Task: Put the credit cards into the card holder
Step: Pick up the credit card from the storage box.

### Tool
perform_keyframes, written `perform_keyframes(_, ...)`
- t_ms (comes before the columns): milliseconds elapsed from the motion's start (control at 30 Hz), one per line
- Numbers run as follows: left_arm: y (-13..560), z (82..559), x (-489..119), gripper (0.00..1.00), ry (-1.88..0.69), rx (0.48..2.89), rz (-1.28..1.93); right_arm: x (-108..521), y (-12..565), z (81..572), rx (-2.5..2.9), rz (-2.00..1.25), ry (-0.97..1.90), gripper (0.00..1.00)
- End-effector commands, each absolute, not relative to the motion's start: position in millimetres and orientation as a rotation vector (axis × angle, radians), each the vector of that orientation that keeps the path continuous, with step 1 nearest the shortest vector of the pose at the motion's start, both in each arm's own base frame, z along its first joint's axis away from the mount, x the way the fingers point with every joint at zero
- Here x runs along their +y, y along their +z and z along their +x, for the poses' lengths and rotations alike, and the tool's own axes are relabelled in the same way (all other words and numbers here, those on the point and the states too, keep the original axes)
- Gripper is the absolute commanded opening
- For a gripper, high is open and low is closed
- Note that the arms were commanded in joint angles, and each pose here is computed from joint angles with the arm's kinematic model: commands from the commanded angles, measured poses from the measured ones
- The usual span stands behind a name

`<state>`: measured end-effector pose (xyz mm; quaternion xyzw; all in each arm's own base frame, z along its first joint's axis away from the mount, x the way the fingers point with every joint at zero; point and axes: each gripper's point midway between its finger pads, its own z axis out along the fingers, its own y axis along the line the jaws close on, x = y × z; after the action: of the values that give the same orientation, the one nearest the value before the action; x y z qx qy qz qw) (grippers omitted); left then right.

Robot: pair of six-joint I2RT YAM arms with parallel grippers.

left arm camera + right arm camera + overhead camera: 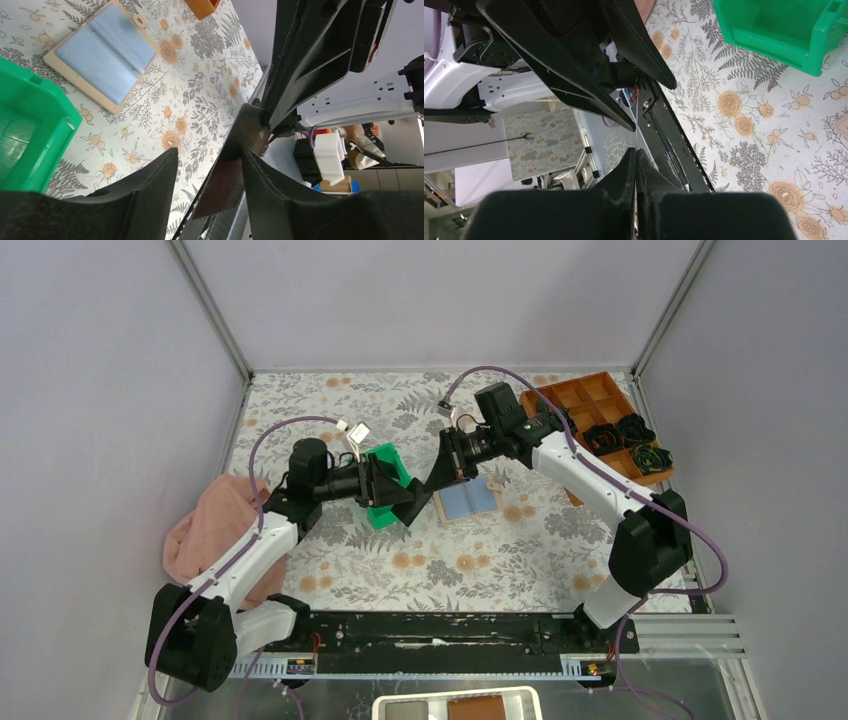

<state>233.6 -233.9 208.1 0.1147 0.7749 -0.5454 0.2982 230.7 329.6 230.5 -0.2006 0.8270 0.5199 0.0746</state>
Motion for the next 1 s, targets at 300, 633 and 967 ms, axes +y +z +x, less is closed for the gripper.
perform_keyframes(300,216.9,231.3,-243.2,0.34,-1.533,1.995,0.39,334.7,239.9,233.9,2.429,-0.619,1.686,0.0)
perform_keyframes(633,213.5,228.6,-244.7,0.08,-1.568,1.992,0.386,337.7,234.4,246.0,2.442,-0.585,1.702,0.0)
perform_keyframes(967,204.4,245.4,-245.2,0.0,-1.625,1.949,0.127,330.8,228.9,270.9,2.44,-0.504,1.648,0.34)
